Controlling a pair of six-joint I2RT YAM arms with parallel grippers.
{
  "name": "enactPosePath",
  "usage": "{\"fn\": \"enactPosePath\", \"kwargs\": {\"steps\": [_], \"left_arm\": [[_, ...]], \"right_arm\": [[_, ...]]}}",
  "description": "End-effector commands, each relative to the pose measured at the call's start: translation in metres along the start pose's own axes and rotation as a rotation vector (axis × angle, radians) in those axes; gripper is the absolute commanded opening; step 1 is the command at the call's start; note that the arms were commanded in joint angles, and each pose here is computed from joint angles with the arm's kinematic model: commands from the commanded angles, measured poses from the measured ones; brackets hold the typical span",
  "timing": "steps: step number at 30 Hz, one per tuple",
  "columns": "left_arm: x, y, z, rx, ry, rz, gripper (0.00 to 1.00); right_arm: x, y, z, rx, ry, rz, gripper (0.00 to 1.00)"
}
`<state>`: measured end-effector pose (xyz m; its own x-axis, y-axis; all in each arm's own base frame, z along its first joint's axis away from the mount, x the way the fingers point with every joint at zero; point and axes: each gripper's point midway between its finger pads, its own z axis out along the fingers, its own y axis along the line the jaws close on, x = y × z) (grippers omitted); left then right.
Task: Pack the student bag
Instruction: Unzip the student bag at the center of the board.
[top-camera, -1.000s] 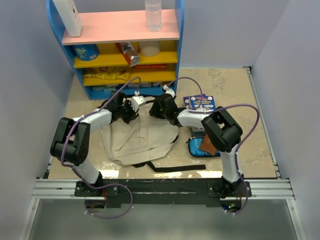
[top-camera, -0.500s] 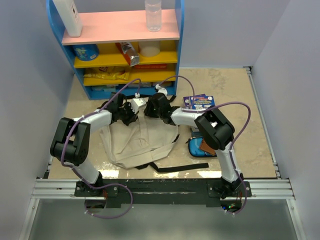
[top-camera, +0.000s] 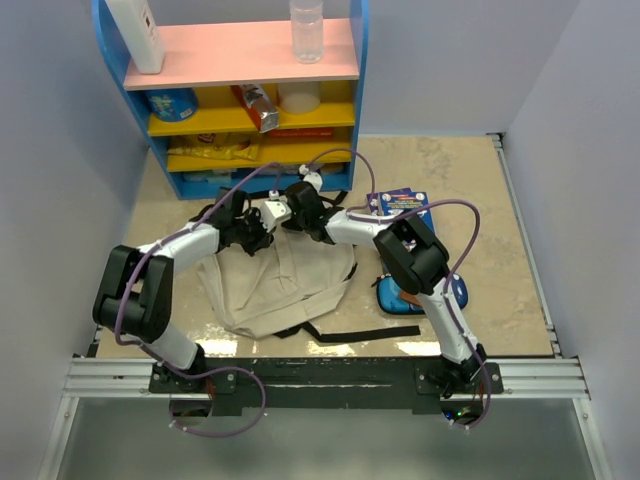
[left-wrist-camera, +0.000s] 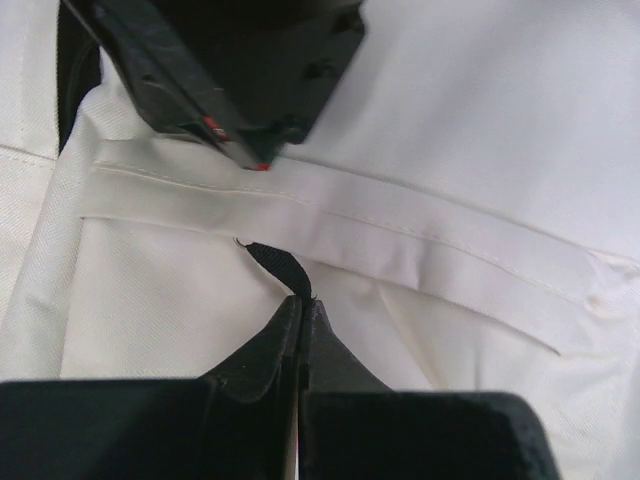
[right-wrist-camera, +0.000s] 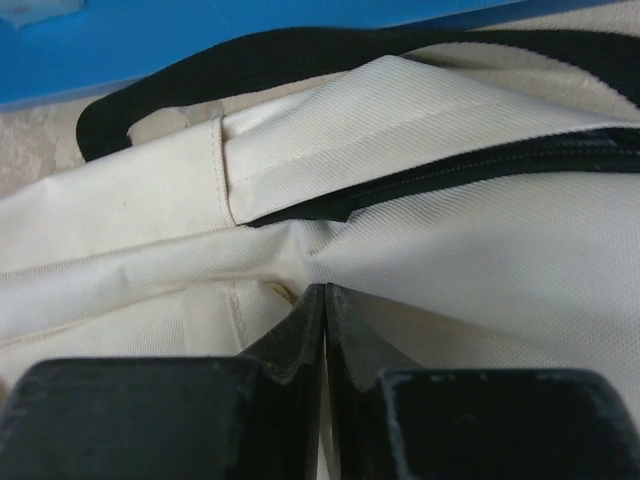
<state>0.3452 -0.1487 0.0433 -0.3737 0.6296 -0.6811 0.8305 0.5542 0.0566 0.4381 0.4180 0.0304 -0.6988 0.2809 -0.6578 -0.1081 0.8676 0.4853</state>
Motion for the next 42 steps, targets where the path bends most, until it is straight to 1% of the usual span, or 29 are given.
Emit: {"fn": "enactPosePath", "kwargs": {"steps": [1,2,7,8,9,12,15,17,18,20,21,23,25,26,27,28,29,30,31,32,34,38,39,42], "left_arm": [[-0.002,-0.032,-0.024,0.102,-0.008,0.037,0.0],[-0.007,-0.035,-0.03,0.108,-0.025,0.056,0.0],[0.002,-0.055,-0.044,0.169,0.013,0.065,0.0],[0.002,-0.059,-0.045,0.183,0.014,0.083,0.0],[0.008,-0.066,-0.048,0.21,0.042,0.079,0.0],[0.016,-0.083,-0.055,0.275,0.076,0.102,0.0],[0.022,-0.102,-0.062,0.34,0.108,0.129,0.0],[0.02,-0.115,-0.067,0.39,0.107,0.168,0.0],[0.025,-0.124,-0.073,0.425,0.126,0.163,0.0],[0.019,-0.134,-0.081,0.472,0.101,0.199,0.0],[0.023,-0.142,-0.088,0.505,0.118,0.192,0.0],[0.017,-0.149,-0.096,0.539,0.095,0.223,0.0],[0.018,-0.155,-0.103,0.567,0.1,0.229,0.0],[0.018,-0.155,-0.104,0.564,0.098,0.234,0.0],[0.018,-0.154,-0.103,0.557,0.1,0.233,0.01],[0.02,-0.153,-0.102,0.545,0.112,0.218,0.04],[0.021,-0.149,-0.099,0.52,0.119,0.224,0.15],[0.024,-0.147,-0.097,0.507,0.128,0.216,0.19],[0.026,-0.145,-0.096,0.491,0.135,0.202,0.22],[0.024,-0.139,-0.092,0.455,0.124,0.208,0.25],[0.023,-0.133,-0.09,0.416,0.114,0.18,0.25],[0.014,-0.119,-0.085,0.357,0.068,0.156,0.22],[0.015,-0.117,-0.085,0.352,0.069,0.151,0.21],[0.016,-0.117,-0.083,0.347,0.068,0.143,0.2]], "right_arm": [[0.03,-0.063,0.015,0.242,0.055,0.005,0.06],[0.031,-0.065,0.015,0.253,0.06,0.008,0.05],[0.034,-0.074,0.016,0.297,0.058,0.042,0.03],[0.03,-0.074,0.016,0.306,0.043,0.048,0.02],[0.03,-0.076,0.015,0.319,0.045,0.05,0.02],[0.023,-0.075,0.013,0.336,0.029,0.048,0.0],[0.016,-0.08,0.01,0.361,0.015,0.051,0.0],[0.014,-0.084,0.01,0.371,0.014,0.056,0.0],[0.013,-0.086,0.009,0.376,0.013,0.059,0.0],[0.011,-0.092,0.009,0.385,0.015,0.069,0.0],[0.008,-0.095,0.009,0.39,0.012,0.076,0.0],[0.007,-0.097,0.008,0.393,0.012,0.08,0.0],[0.003,-0.097,0.006,0.388,0.008,0.085,0.0],[0.005,-0.098,0.004,0.388,0.014,0.084,0.02],[0.002,-0.095,0.002,0.379,0.013,0.084,0.07],[-0.004,-0.087,-0.003,0.353,0.006,0.083,0.26],[-0.004,-0.085,-0.006,0.335,0.005,0.078,0.35],[-0.004,-0.082,-0.01,0.317,0.009,0.061,0.42],[-0.014,-0.072,-0.021,0.287,-0.007,0.064,0.51],[-0.006,-0.073,-0.026,0.267,0.008,0.056,0.55],[-0.003,-0.063,-0.039,0.207,0.014,0.034,0.58],[0.014,-0.05,-0.07,0.135,0.019,-0.037,0.57],[0.022,-0.044,-0.075,0.127,0.026,-0.08,0.57],[0.036,-0.026,-0.088,0.089,0.028,-0.141,0.57]]}}
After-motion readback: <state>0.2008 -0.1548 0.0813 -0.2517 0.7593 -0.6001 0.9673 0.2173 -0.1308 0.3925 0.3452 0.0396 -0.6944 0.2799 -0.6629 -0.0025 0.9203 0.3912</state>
